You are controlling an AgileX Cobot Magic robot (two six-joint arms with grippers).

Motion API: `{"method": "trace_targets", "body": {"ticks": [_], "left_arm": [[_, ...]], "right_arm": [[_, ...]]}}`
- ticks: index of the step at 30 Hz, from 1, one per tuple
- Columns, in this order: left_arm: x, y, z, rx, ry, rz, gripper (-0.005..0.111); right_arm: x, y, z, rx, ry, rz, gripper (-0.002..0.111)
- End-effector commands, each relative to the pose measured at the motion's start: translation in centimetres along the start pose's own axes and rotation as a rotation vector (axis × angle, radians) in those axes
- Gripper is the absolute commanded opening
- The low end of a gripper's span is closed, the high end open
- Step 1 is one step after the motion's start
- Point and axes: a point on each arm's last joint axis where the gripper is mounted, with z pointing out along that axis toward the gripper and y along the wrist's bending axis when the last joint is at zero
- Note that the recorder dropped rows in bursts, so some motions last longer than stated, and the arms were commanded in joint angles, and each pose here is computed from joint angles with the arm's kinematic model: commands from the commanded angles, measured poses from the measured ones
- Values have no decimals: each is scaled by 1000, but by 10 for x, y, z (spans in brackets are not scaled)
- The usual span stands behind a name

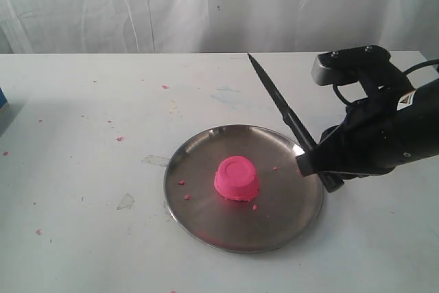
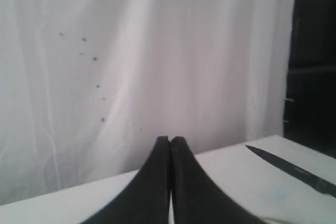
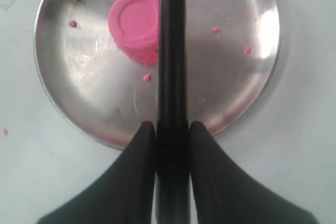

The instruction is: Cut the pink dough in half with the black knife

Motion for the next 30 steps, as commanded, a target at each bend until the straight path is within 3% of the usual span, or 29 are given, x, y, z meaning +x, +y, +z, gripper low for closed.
{"method": "trace_targets", "body": {"ticks": [1,7,9,11,14,16,20,25,30], "left_arm": [[18,-6,31,252,110,79,0],[50,2,67,350,266,10,0],[56,0,77,390,286,34,0],[63,-3,86,440,294,102,0],[78,-5,98,528,320,313,0],[90,-5,105,554,347,368,0],[106,-7,120,590,372,295,0],[113,-21,140,719,269,198,0],[121,-26,167,749,253,196,0]], "right_arm": [[9,3,4,-40,93,-96,0],[14,14,21,-90,175,-229,0],[14,15,27,-94,190,-236,0],[14,15,31,-89,189,-234,0],[13,13,37,-79,183,-232,0],[12,12,39,-73,178,-233,0],[12,12,42,-72,183,-230,0],[11,9,49,-61,177,-226,0],[11,8,55,-54,181,-215,0]]}}
